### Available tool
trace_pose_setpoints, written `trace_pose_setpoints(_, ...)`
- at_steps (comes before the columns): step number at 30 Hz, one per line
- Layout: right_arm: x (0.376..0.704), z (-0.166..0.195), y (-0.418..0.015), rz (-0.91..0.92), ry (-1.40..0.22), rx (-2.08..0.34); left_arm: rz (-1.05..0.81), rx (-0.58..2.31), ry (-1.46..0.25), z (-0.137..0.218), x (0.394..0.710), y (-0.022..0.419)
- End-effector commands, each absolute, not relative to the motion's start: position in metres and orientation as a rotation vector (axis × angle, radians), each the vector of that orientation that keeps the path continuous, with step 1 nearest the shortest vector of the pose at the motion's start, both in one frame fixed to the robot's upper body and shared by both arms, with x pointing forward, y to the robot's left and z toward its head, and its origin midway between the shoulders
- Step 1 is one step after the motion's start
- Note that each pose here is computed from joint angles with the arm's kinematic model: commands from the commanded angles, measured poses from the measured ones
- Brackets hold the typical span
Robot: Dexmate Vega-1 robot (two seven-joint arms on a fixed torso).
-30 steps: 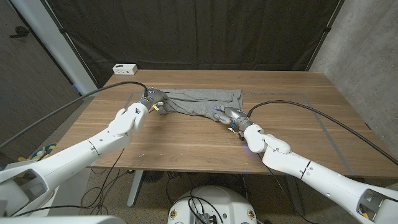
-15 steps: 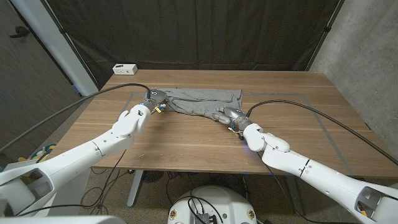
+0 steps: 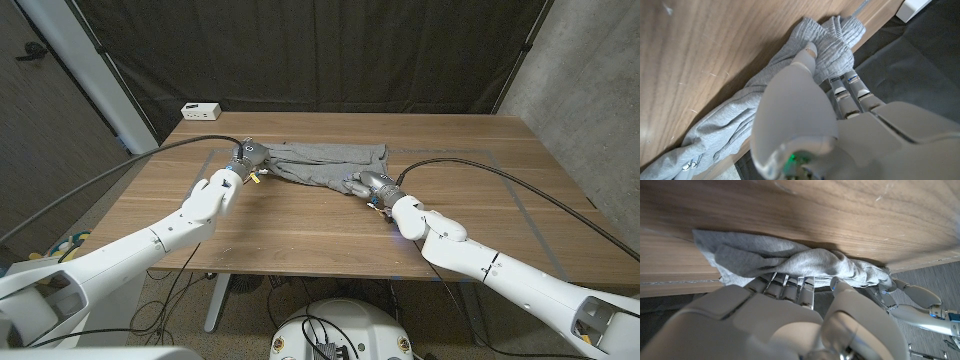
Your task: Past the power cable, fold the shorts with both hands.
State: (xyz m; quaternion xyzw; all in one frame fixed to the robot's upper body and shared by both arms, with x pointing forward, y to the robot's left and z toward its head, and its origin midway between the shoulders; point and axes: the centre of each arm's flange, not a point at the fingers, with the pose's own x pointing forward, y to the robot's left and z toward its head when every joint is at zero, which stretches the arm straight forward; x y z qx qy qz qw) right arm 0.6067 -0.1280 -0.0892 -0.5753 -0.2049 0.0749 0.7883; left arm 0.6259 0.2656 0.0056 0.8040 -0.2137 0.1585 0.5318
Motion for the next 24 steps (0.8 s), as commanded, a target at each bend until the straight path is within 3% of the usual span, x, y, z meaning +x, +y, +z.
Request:
trace_pose_setpoints(1,0.602,-0.093,-0.131,0.165,-0.445,-1.233,0.458,1.997,-0.626,0.016,0.619,0.257)
trace_pose_setpoints(24,0.603,-0.095,-0.129,0.195,-0.443,-1.226,0.502,2.121,-0.814,0.043,0.598,0.248)
